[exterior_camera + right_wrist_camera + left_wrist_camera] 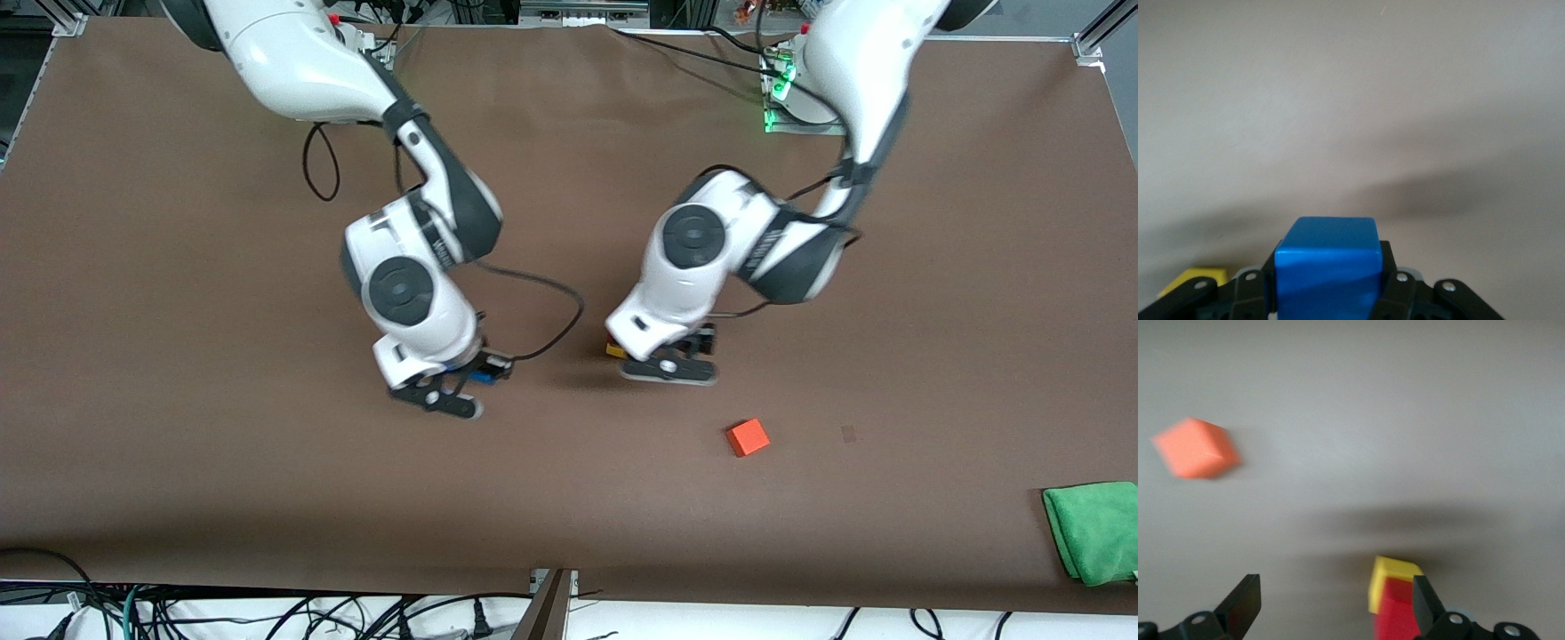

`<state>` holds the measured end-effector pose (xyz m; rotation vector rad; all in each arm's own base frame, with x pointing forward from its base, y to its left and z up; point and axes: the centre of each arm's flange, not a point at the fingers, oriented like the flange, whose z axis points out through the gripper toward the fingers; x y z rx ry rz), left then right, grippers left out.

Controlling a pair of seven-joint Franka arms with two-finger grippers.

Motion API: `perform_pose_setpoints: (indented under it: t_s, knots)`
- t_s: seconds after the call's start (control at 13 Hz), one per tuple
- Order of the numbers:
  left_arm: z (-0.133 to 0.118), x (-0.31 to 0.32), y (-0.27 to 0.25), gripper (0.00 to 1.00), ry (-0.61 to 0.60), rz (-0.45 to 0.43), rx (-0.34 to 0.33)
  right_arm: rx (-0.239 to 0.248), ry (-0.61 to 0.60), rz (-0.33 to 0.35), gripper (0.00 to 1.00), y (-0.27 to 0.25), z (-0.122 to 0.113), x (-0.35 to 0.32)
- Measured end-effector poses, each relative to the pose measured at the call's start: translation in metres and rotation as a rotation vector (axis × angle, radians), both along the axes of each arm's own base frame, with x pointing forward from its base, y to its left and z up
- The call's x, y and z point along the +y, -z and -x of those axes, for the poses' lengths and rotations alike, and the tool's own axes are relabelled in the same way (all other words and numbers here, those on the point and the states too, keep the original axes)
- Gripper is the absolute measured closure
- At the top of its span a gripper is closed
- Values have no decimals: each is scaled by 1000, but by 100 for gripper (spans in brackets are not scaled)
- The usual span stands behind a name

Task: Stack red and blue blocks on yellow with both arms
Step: 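Withdraw the left gripper while the right gripper carries blue over the stack, then lower the blue block onto the red block and open the right gripper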

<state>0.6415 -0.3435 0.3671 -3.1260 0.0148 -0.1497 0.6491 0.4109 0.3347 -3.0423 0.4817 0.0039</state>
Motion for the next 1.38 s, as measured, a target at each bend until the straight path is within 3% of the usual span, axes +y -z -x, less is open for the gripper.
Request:
perform_pose_setpoints:
  t_s: [0.23, 0.46, 0.69, 1.08, 1.38]
  knots:
    - [-20, 92, -80, 0, -90, -14, -3, -18, 108, -28, 44, -12, 39, 65]
    - [-22, 174, -127, 0, 8, -42, 35, -46, 215, -79, 44, -7, 68, 112]
    - [-24, 251, -155, 0, 93, -34, 76, -69, 288, -129, 44, 11, 81, 138]
    - [25, 297, -228, 0, 42, -44, 111, -88, 352, -185, 44, 21, 95, 164]
    - [52, 335, -229, 0, -23, -21, 151, -86, 359, -193, 44, 31, 102, 175]
